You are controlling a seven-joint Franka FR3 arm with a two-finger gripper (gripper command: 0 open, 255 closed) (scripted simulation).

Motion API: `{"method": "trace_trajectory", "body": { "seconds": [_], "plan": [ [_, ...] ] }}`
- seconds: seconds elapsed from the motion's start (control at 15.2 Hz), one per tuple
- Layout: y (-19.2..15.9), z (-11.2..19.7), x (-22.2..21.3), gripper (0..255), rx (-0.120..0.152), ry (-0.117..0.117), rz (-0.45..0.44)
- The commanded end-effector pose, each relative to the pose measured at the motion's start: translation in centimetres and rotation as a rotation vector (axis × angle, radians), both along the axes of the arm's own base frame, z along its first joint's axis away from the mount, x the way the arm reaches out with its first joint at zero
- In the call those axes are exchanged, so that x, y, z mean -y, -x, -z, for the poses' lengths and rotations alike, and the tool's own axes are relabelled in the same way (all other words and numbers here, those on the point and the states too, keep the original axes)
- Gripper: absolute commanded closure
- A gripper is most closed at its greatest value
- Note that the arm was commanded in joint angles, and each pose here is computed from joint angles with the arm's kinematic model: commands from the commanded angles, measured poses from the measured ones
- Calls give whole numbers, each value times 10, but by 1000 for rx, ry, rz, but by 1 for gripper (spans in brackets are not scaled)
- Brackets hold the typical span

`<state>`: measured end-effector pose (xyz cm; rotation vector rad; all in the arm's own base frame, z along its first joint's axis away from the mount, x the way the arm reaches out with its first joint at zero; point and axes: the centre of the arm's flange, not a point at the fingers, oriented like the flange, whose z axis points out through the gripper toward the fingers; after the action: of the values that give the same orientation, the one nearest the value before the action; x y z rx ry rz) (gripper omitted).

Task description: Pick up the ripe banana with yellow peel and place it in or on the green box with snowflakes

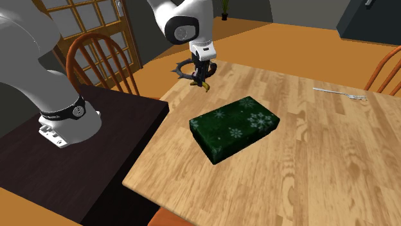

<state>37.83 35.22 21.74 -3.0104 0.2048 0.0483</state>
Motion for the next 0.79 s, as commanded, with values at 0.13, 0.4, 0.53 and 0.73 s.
{"method": "trace_trajectory", "body": {
  "seconds": [0.13, 0.4, 0.53, 0.73],
  "plan": [
    [0, -21, -1, 255, 0, 0, 0],
    [0, -42, -1, 255, 0, 0, 0],
    [0, -53, -1, 255, 0, 0, 0],
    [0, -68, -1, 255, 0, 0, 0]
  ]
}}
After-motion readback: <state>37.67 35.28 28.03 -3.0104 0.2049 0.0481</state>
